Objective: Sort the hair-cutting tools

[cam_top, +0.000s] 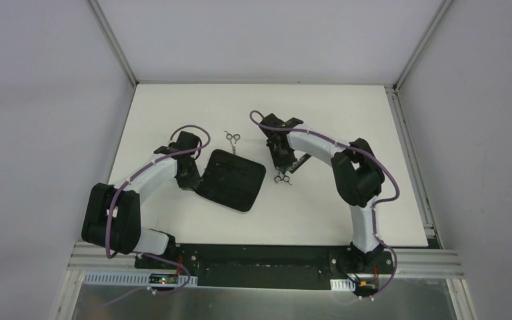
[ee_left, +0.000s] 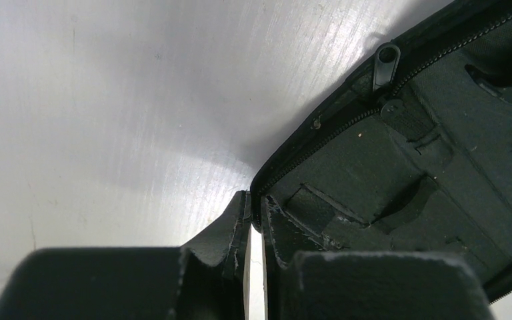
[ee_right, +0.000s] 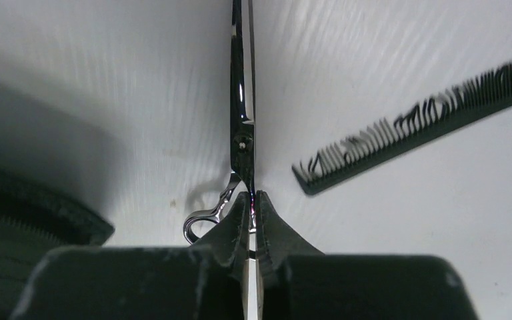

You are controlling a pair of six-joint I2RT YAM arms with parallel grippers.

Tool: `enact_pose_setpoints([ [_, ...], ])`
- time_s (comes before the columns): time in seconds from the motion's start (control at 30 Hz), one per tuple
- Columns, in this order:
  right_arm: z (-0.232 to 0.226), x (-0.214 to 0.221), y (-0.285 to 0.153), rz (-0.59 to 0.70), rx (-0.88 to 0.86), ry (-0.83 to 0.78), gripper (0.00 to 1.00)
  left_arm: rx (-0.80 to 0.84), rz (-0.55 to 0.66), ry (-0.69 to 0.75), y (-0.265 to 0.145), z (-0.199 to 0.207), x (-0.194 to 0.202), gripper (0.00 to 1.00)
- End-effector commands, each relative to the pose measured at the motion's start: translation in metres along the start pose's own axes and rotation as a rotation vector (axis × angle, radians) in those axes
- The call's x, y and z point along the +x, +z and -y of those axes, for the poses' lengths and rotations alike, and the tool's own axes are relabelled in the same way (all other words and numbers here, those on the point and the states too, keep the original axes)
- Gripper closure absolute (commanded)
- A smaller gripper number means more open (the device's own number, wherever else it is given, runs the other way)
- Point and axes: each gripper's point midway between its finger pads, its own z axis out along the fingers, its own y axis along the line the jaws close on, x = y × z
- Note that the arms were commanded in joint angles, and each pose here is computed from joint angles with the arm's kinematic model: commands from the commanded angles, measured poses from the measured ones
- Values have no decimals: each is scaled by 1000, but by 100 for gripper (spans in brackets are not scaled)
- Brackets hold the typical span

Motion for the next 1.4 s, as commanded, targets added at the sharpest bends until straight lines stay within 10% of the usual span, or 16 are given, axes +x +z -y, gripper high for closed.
enact_pose_setpoints([
  [0.0,-2,7,-64,107,-33,-68,100,22,-1,83,-10,-2,-3,95],
  [0.5,-99,88,-130,147,-347,-489,100,145,-34,165,2,29,-8,94],
  [1.37,-110,162,-78,-203,-337,-712,100,108,-77,151,16,23,4,94],
])
